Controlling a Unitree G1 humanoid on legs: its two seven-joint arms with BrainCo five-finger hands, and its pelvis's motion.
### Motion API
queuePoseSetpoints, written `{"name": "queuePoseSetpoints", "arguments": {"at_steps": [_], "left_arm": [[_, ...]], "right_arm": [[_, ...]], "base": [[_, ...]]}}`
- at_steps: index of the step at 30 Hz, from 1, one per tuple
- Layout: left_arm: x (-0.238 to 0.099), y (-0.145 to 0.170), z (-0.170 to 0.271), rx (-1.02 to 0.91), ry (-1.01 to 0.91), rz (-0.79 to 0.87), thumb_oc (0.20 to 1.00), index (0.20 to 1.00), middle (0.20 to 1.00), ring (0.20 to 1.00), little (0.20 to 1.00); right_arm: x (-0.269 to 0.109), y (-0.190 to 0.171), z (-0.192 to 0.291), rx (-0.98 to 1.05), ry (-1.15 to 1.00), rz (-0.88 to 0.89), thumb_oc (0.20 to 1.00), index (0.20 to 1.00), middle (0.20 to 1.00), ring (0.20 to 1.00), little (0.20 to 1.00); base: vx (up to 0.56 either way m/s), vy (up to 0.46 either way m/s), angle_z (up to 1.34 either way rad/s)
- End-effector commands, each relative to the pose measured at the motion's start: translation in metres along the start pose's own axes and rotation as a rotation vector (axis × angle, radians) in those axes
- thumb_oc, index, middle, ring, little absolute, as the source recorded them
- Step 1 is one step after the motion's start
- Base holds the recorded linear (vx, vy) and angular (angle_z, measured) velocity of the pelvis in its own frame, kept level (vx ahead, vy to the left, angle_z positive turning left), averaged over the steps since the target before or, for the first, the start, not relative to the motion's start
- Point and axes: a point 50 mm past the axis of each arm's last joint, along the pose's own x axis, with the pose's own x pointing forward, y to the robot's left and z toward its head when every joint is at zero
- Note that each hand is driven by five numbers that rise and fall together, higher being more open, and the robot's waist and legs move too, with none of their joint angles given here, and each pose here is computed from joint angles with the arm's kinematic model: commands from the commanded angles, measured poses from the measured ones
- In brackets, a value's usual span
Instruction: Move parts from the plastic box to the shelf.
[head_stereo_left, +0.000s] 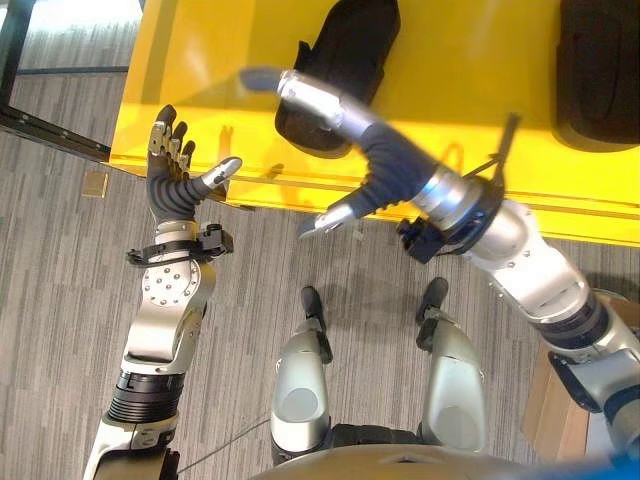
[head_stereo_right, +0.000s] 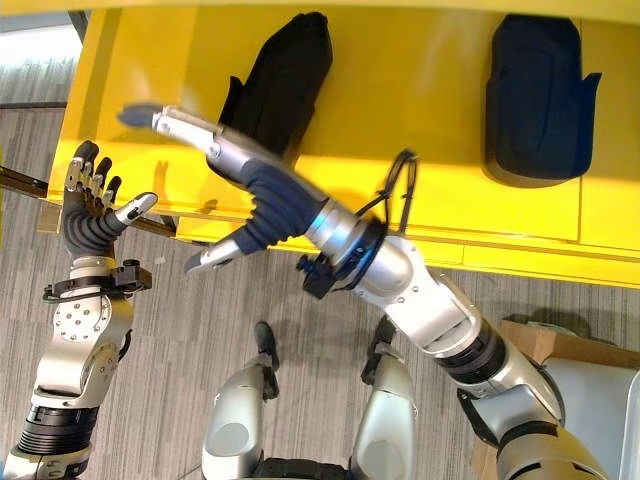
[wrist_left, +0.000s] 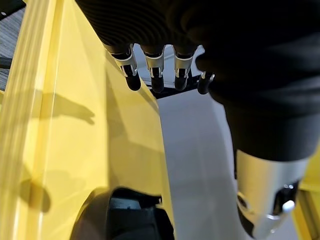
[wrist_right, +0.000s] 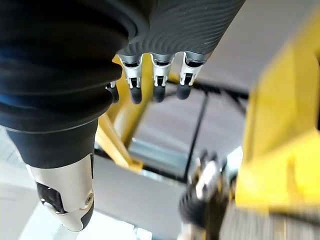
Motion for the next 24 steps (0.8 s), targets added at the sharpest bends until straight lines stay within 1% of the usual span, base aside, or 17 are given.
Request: {"name": "queuePoseSetpoints", "arguments": {"at_steps": [1,2,4,6,7,9,10,12,18,20,24], "left_arm": [[-0.002,0.003,0.029,0.044,-0.153,-0.015,1.000,1.000,1.000,1.000,1.000],[-0.001,0.002,0.029,0.045,-0.153,-0.016,1.000,1.000,1.000,1.000,1.000],[-0.001,0.001,0.027,0.051,-0.155,-0.014,1.000,1.000,1.000,1.000,1.000],[0.000,0.000,0.025,0.051,-0.152,-0.016,1.000,1.000,1.000,1.000,1.000],[0.000,-0.001,0.023,0.047,-0.148,-0.017,1.000,1.000,1.000,1.000,1.000],[0.001,-0.005,0.022,0.055,-0.148,-0.023,1.000,1.000,1.000,1.000,1.000],[0.001,-0.007,0.020,0.058,-0.137,-0.036,1.000,1.000,1.000,1.000,1.000],[0.001,-0.008,0.020,0.062,-0.135,-0.038,1.000,1.000,1.000,1.000,1.000],[0.002,-0.008,0.014,0.104,-0.136,-0.026,1.000,1.000,1.000,1.000,1.000],[0.003,-0.006,0.013,0.110,-0.145,-0.009,1.000,1.000,1.000,1.000,1.000],[0.006,-0.006,0.012,0.105,-0.167,0.008,1.000,1.000,1.000,1.000,1.000]], "right_arm": [[0.008,0.010,0.018,0.080,-0.084,0.066,1.000,1.000,1.000,1.000,1.000],[0.008,0.013,0.016,0.079,-0.081,0.068,1.000,1.000,1.000,1.000,1.000],[0.011,0.024,0.006,0.081,-0.042,0.138,1.000,1.000,1.000,1.000,1.000],[0.013,0.029,0.006,-0.001,-0.052,0.147,1.000,1.000,1.000,1.000,1.000],[0.016,0.034,0.006,-0.029,-0.053,0.193,1.000,1.000,1.000,1.000,1.000],[0.017,0.041,0.003,0.034,-0.031,0.234,1.000,1.000,1.000,1.000,1.000],[0.020,0.049,-0.006,0.100,0.027,0.311,1.000,1.000,1.000,1.000,1.000],[0.021,0.053,-0.008,0.124,0.035,0.330,1.000,1.000,1.000,1.000,1.000],[0.029,0.052,-0.030,0.122,0.157,0.147,1.000,1.000,1.000,1.000,1.000],[0.030,0.045,-0.034,0.092,0.152,0.074,1.000,1.000,1.000,1.000,1.000],[0.029,0.032,-0.030,0.000,0.103,-0.001,1.000,1.000,1.000,1.000,1.000]], "base": [[0.00,0.000,0.00],[0.00,0.000,0.00],[0.02,-0.028,-0.04],[0.01,-0.030,-0.03],[0.00,0.000,0.00],[0.01,-0.025,0.04],[0.00,-0.046,0.10],[0.00,-0.046,0.07],[0.00,-0.039,0.03],[0.00,0.004,0.02],[0.00,0.013,-0.02]]}}
